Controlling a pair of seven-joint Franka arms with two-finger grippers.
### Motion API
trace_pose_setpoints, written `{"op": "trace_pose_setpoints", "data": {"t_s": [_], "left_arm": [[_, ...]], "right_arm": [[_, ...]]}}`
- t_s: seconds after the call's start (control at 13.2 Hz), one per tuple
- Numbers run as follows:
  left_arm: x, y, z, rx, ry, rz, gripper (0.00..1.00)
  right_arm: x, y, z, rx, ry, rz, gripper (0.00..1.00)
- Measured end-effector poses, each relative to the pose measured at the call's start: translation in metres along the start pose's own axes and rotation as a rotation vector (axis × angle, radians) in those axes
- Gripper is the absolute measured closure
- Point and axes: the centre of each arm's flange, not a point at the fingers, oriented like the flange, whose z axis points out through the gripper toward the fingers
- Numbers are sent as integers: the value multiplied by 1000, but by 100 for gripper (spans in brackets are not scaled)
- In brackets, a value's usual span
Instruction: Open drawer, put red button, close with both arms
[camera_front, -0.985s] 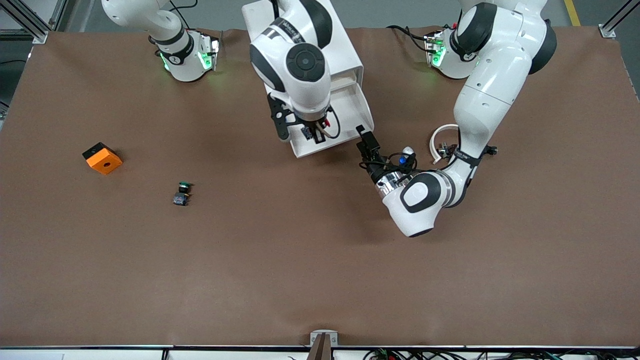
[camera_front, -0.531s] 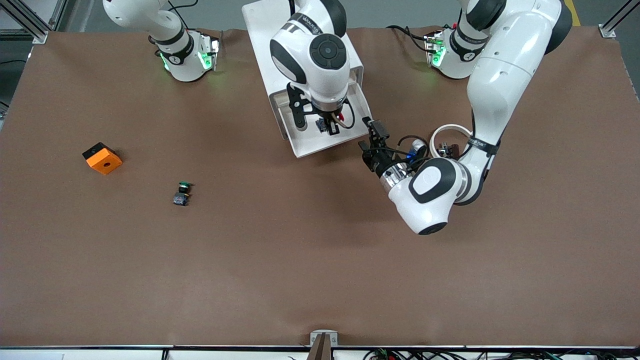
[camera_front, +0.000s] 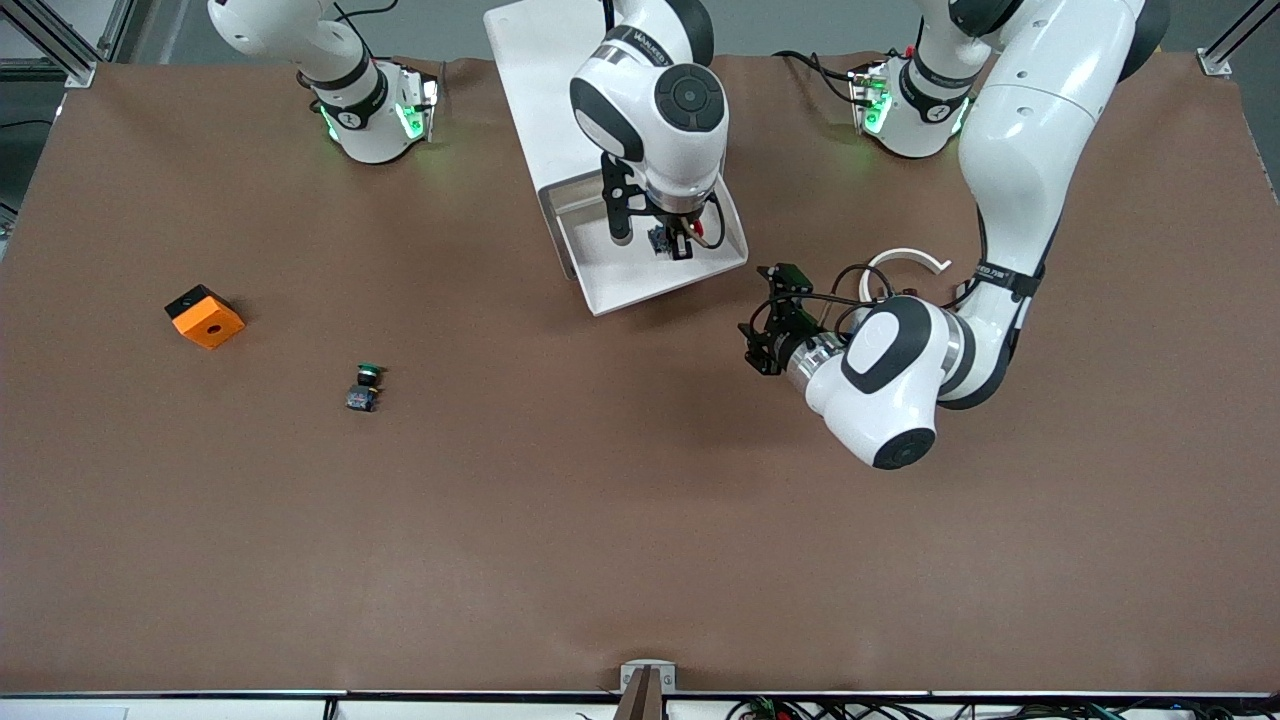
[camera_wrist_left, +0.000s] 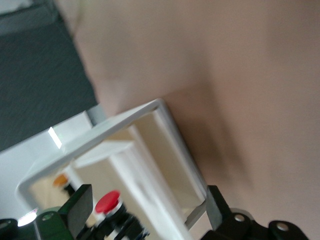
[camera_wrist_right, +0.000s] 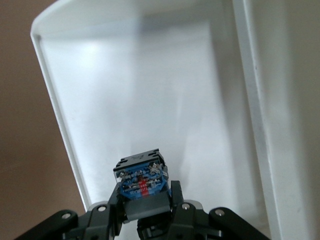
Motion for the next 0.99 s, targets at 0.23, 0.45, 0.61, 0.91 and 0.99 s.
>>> {"op": "trace_pose_setpoints", "data": {"t_s": [0.23, 0.45, 0.61, 0.91, 0.99], "left_arm": [[16, -2, -1, -61, 93, 228, 0], [42, -6, -6, -124, 201, 423, 0], [60, -8, -15, -151, 284, 544, 0], [66, -7, -36, -202, 446, 754, 0], [68, -5, -42, -210, 498, 816, 0]], "right_arm": [[-13, 1, 14, -3, 11, 19, 60], [-17, -3, 23, -5, 18, 22, 60], [-17, -3, 23, -3, 16, 23, 60], [-18, -5, 16, 5, 8, 6, 25], [-18, -7, 9, 9, 6, -12, 14]]}}
